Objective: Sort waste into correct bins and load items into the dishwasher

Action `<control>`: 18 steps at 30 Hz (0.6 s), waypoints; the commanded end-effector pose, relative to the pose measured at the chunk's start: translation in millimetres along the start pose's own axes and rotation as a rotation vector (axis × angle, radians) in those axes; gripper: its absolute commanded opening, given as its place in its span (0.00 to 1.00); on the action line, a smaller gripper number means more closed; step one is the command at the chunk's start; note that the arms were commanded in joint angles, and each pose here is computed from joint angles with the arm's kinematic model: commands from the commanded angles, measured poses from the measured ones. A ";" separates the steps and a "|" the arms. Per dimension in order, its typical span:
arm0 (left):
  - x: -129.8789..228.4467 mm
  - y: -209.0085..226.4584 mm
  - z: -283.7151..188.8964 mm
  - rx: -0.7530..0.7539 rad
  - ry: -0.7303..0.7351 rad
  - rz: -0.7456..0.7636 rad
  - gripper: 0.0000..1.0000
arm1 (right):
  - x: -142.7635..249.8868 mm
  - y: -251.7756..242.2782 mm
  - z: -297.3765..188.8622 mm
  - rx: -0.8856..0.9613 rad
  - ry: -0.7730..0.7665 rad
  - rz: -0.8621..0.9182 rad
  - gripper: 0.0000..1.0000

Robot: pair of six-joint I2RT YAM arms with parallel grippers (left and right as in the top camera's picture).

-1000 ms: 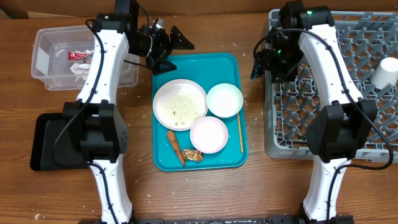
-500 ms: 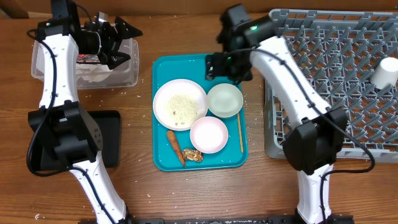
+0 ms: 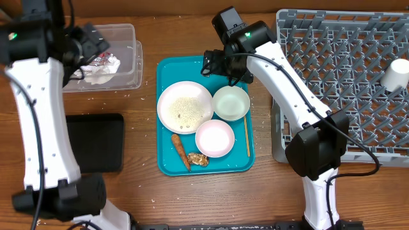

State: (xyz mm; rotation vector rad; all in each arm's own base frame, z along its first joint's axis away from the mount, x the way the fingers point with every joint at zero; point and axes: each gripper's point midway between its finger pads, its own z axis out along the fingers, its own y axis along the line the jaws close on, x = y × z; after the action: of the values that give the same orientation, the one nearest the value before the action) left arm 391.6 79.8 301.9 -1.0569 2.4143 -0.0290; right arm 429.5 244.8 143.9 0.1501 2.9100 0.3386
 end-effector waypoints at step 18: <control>-7.8 28.6 23.2 -0.191 -0.034 -0.084 1.00 | 30.6 -27.4 86.3 0.161 0.086 0.204 0.54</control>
State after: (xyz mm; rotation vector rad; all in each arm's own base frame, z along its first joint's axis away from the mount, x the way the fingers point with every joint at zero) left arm 388.3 104.6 278.0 -1.2123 2.3966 0.1644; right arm 421.8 235.8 63.4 0.4341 2.9886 0.1016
